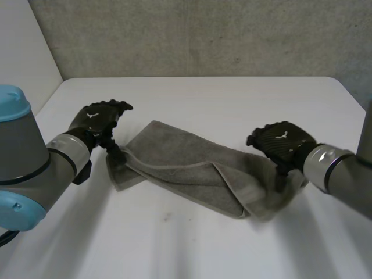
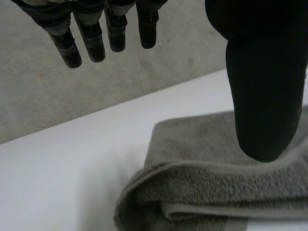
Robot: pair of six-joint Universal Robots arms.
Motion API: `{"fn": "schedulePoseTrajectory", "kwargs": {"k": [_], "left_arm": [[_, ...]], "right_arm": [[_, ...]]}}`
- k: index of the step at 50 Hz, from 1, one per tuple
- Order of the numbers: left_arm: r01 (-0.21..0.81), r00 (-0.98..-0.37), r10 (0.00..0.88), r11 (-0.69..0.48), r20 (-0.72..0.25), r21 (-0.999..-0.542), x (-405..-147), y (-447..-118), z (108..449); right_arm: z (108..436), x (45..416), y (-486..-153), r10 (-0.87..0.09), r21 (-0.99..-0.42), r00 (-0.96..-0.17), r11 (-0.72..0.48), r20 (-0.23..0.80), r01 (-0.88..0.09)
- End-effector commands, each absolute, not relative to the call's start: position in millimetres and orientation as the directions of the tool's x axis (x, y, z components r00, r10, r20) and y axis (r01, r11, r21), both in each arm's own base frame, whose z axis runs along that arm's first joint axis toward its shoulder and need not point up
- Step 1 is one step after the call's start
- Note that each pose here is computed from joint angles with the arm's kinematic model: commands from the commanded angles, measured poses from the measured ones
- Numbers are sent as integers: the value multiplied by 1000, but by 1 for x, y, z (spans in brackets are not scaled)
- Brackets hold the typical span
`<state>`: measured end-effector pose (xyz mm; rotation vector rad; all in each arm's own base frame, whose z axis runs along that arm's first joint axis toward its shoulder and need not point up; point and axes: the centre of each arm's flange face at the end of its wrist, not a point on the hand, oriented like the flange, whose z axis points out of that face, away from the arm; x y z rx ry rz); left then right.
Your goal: Fold the towel.
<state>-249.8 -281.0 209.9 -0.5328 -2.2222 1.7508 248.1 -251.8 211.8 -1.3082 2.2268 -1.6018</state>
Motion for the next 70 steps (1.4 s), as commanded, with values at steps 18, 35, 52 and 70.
{"fn": "schedulePoseTrajectory", "kwargs": {"k": [18,35,52,70], "left_arm": [[387,-813,477,10,-335,-922,-262,-304,155],[508,-742,480,-55,-468,-860,-268,-319,126],[359,-863,200,-405,-465,-841,-284,-384,274],[58,-960,242,-310,-138,-949,-259,-362,328]], "right_arm": [[151,274,-201,-624,-807,-635,13,455,-591],[126,276,-216,-586,-791,-664,62,465,-609],[313,313,-300,-274,-812,-818,-472,506,-344],[354,303,-315,-356,-740,-739,-613,572,-278]]}}
